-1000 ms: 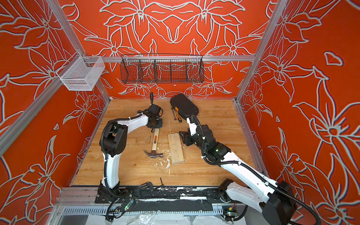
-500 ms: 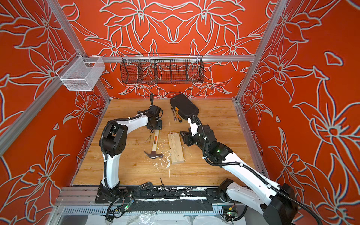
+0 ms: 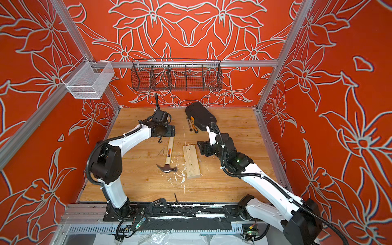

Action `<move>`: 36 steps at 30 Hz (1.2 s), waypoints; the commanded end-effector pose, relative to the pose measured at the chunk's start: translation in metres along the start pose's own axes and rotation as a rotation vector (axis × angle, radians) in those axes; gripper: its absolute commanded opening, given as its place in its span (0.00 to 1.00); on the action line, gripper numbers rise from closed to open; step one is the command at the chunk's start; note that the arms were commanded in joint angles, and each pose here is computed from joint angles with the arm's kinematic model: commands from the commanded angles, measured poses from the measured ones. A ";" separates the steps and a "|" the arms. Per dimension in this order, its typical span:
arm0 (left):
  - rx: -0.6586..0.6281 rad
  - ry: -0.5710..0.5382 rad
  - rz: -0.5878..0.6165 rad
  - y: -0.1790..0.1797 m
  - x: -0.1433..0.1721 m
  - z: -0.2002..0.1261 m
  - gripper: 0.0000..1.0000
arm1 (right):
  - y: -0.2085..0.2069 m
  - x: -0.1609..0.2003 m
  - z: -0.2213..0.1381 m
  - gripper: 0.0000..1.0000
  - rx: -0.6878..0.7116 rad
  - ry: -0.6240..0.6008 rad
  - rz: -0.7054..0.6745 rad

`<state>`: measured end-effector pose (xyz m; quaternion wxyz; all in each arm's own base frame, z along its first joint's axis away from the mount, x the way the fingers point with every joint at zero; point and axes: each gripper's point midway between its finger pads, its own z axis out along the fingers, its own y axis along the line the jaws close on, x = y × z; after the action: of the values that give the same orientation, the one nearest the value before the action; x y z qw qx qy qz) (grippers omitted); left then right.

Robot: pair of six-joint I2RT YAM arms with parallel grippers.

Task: Use a claw hammer to pull out a nail
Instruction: Place the hammer at the center of the board, then reset both arms

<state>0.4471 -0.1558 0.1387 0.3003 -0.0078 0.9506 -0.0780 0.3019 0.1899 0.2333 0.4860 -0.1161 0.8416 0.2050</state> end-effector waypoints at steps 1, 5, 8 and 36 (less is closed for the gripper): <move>0.012 -0.042 -0.015 0.003 -0.003 -0.021 0.93 | -0.018 -0.014 -0.003 0.95 0.068 -0.012 0.023; 0.038 -0.089 -0.038 0.008 -0.003 -0.043 0.97 | -0.038 -0.015 0.001 0.97 0.116 0.020 0.065; 0.048 -0.125 -0.060 0.015 0.001 -0.056 0.97 | -0.048 -0.016 0.001 0.97 0.141 0.037 0.073; -0.314 -0.478 -0.121 0.171 0.038 -0.098 0.97 | -0.165 0.022 -0.020 0.96 0.562 -0.044 0.052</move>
<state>0.3576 0.0133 0.1534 0.4574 -0.1468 0.8766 0.0281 0.3343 0.0408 0.1758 0.4901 0.0500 0.8702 0.0017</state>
